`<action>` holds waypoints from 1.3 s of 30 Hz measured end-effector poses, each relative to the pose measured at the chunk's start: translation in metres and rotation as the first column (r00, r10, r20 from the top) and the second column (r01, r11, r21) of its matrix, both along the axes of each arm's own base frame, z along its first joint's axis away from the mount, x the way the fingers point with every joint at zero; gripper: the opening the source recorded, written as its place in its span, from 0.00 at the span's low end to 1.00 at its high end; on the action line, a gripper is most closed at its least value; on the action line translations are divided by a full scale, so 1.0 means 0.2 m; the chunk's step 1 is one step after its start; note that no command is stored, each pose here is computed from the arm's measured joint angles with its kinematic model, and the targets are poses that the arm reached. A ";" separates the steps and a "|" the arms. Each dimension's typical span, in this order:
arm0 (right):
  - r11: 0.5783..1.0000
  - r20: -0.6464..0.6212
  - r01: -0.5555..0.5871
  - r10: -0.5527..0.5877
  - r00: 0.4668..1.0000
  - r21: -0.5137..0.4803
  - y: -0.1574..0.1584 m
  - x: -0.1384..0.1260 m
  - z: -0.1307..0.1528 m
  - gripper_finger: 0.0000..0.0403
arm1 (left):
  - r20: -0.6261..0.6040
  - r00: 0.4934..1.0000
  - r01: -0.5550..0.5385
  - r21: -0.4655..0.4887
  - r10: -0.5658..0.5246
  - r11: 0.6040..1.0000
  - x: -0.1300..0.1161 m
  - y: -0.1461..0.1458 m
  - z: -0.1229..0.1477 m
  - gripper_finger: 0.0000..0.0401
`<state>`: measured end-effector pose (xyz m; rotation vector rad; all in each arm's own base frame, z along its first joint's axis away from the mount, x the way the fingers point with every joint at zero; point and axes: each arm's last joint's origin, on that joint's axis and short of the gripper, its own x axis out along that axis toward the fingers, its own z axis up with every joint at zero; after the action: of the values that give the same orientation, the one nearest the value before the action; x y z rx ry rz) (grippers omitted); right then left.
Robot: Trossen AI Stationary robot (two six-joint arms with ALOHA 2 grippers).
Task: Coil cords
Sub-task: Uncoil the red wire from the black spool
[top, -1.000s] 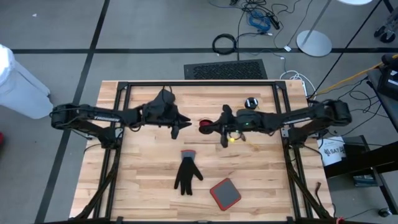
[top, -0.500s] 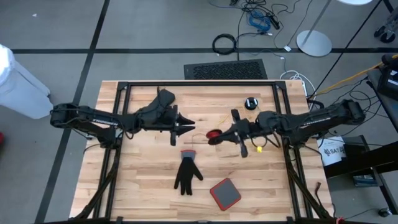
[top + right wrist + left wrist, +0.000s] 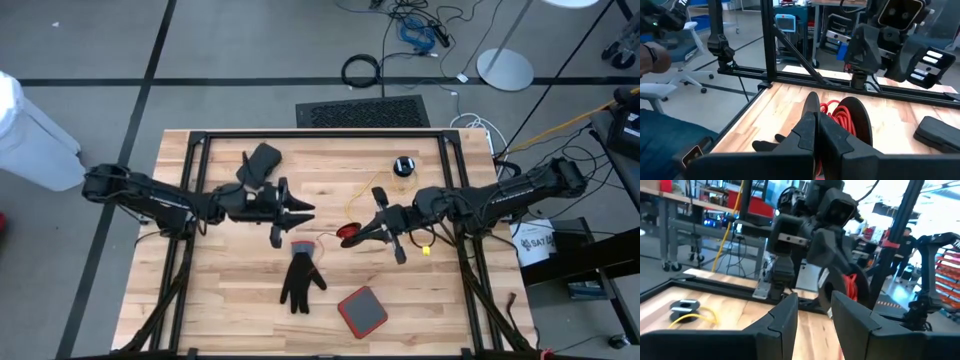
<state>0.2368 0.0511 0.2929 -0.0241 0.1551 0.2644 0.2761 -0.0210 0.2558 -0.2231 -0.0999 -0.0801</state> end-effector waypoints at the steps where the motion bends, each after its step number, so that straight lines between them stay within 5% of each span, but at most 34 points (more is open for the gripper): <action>1: 1.000 0.000 0.000 0.000 1.000 -0.002 0.00 0.00 0.00 0.00 | 0.000 1.000 -0.002 0.000 0.002 1.000 0.01 -0.01 -0.01 0.31; 17: 0.995 -0.103 -0.016 0.005 0.995 -0.102 0.02 0.10 -0.14 0.00 | -0.029 0.996 -0.084 0.075 0.086 0.994 0.24 -0.04 -0.08 0.31; 26: 0.989 -0.104 -0.025 0.009 0.995 -0.148 0.02 0.11 -0.16 0.00 | -0.148 0.984 -0.083 0.095 0.097 0.992 0.28 -0.04 -0.10 0.31; 39: 0.979 -0.156 0.032 -0.064 0.986 -0.199 0.01 0.10 -0.18 0.00 | -0.159 0.984 -0.058 0.113 0.075 0.992 0.28 -0.06 -0.09 0.31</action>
<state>0.2576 0.0527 0.2559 -0.1949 0.3423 0.2017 0.3323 -0.0331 0.2380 -0.1174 0.0598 -0.0003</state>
